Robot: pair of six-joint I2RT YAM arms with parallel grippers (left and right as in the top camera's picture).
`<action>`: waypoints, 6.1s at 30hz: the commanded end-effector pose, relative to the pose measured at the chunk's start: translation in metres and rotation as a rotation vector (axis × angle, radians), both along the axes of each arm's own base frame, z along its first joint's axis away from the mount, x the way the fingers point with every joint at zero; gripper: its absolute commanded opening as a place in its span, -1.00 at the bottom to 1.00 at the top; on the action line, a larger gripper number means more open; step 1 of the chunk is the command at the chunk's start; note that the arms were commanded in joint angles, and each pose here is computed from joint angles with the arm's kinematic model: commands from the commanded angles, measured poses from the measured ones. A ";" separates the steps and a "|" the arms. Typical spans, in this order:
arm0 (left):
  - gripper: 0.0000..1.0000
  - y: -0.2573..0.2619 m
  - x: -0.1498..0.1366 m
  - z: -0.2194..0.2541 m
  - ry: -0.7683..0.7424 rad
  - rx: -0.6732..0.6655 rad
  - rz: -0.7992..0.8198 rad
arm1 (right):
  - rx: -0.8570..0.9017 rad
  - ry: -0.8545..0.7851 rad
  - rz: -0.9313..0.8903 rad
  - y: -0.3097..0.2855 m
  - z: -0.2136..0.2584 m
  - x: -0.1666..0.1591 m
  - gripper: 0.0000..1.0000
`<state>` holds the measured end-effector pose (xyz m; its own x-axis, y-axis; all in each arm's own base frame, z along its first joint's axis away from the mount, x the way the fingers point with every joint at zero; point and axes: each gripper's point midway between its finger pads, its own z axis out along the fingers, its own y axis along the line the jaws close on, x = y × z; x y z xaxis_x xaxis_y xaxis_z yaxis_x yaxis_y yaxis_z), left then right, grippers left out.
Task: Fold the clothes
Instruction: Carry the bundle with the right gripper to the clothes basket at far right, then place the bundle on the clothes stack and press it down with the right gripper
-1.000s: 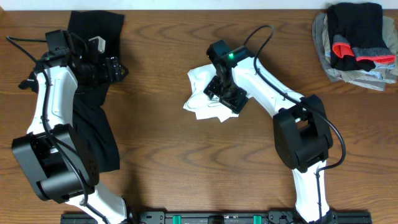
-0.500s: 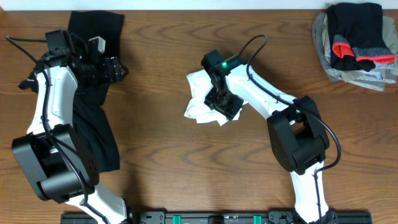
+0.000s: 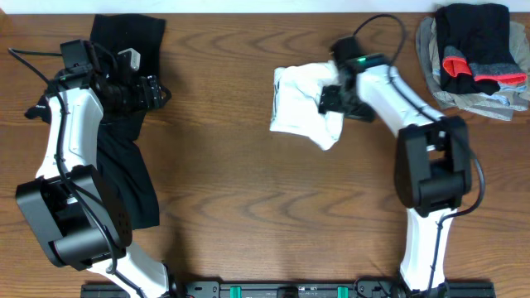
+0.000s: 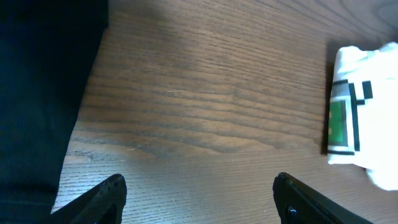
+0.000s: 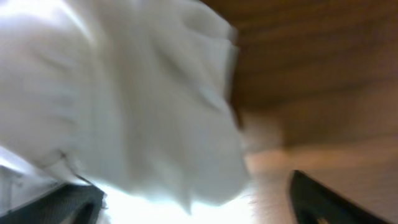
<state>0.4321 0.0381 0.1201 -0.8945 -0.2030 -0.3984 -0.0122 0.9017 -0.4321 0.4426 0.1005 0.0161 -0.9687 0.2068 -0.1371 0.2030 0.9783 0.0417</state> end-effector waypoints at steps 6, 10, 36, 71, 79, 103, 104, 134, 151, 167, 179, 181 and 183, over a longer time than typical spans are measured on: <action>0.54 0.001 0.000 0.002 -0.001 0.005 0.001 | 0.247 0.027 0.054 -0.007 0.004 0.003 0.93; 0.54 0.001 0.000 0.002 -0.001 0.005 0.001 | 0.321 -0.011 0.065 0.005 0.009 0.012 0.67; 0.54 0.000 -0.002 0.001 0.008 0.003 0.001 | 0.228 -0.045 0.064 0.014 -0.051 -0.004 -0.37; 0.54 0.000 -0.002 0.001 0.007 0.003 0.001 | 0.350 -1.044 -0.325 -0.154 0.310 0.110 -0.97; 0.54 0.001 -0.002 0.000 0.009 0.009 0.003 | 0.149 -1.179 -0.520 -0.235 0.321 0.114 -0.97; 0.54 0.005 -0.001 -0.001 0.008 0.032 0.012 | 0.406 -1.259 -0.646 -0.313 0.229 0.172 -0.97; 0.54 0.005 -0.001 -0.001 0.007 0.032 0.012 | 0.404 -1.239 -0.656 -0.314 0.224 0.170 -0.97; 0.54 -0.004 0.002 0.000 -0.002 0.035 -0.010 | 0.490 -0.552 -0.797 -0.329 0.106 0.055 0.04; 0.54 -0.005 0.006 -0.007 -0.001 0.034 -0.016 | -0.094 -0.800 -0.132 -0.324 0.245 0.026 0.62; 0.54 -0.005 0.006 -0.007 -0.001 0.035 -0.016 | -0.130 -0.874 -0.085 -0.311 0.200 0.101 -0.14; 0.54 -0.005 0.006 -0.007 -0.001 0.035 -0.016 | -0.306 -1.069 0.006 -0.331 0.166 0.166 0.07; 0.54 -0.005 0.006 -0.007 -0.002 0.036 -0.016 | -0.306 -1.062 0.002 -0.334 0.146 0.171 0.10; 0.54 -0.005 0.007 -0.007 -0.002 0.039 -0.015 | -0.302 -1.045 -0.001 -0.336 0.123 0.175 0.13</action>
<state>0.4377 0.0309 0.1184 -0.8928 -0.1746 -0.4153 0.0100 0.9139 -0.4058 0.6138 -0.2306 0.1754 -0.2998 0.0271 -0.9536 0.1939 0.9805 -0.0331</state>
